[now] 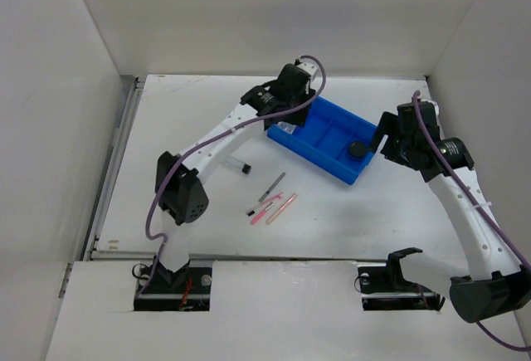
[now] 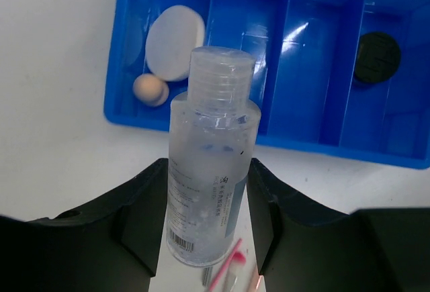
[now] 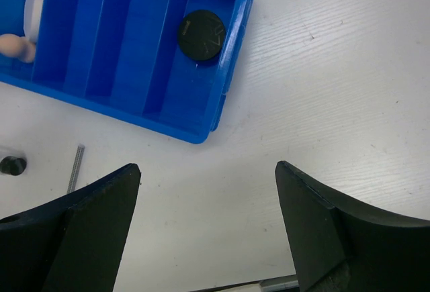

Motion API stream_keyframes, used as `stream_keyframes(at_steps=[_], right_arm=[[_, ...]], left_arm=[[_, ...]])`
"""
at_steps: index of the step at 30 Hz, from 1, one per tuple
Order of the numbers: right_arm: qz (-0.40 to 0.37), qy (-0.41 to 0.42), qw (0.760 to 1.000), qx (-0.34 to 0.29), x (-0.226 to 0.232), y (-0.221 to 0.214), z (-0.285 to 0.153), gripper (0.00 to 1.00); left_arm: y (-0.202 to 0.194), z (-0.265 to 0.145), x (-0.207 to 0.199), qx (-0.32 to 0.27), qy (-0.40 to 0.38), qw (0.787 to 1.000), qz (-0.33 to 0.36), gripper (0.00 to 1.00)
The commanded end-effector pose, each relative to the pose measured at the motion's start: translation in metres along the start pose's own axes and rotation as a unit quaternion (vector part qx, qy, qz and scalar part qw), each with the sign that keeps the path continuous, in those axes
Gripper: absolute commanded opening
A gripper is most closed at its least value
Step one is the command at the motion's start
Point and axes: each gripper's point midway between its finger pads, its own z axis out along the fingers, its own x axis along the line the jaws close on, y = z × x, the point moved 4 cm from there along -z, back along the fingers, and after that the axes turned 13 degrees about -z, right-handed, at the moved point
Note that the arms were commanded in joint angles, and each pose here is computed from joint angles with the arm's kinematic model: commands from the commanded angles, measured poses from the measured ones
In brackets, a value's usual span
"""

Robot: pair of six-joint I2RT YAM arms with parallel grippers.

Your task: Organize the makeup

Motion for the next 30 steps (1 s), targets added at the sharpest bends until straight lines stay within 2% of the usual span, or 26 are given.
stream_keyframes(at_steps=[1,13,21,26,27,29,30], right_arm=[[0.017,-0.001,0.999,-0.036,-0.002,0.018,-0.014,0.88],[0.026,-0.003,1.000,-0.016,-0.001,0.008,-0.008,0.88],[0.024,-0.016,1.000,-0.011,-0.006,0.002,-0.007,0.88],[0.024,-0.016,1.000,-0.011,-0.006,0.002,-0.007,0.88],[0.024,-0.016,1.000,-0.011,-0.006,0.002,-0.007,0.88],[0.024,-0.016,1.000,-0.011,-0.005,0.004,-0.006,0.88],[0.024,-0.016,1.000,-0.011,-0.005,0.004,-0.006,0.88]], left_arm=[[0.011,0.028,-0.015,-0.014,-0.032,0.999,0.035,0.00],[0.040,0.093,-0.058,-0.054,-0.106,0.992,0.048,0.00],[0.050,0.120,-0.048,-0.074,-0.104,0.992,0.014,0.00],[0.038,0.138,-0.043,-0.056,-0.101,0.993,0.003,0.02],[0.038,0.139,-0.043,-0.056,-0.101,0.993,0.003,0.09],[0.034,0.143,-0.042,-0.052,-0.099,0.994,0.004,0.33],[0.034,0.143,-0.042,-0.052,-0.099,0.994,0.004,0.68]])
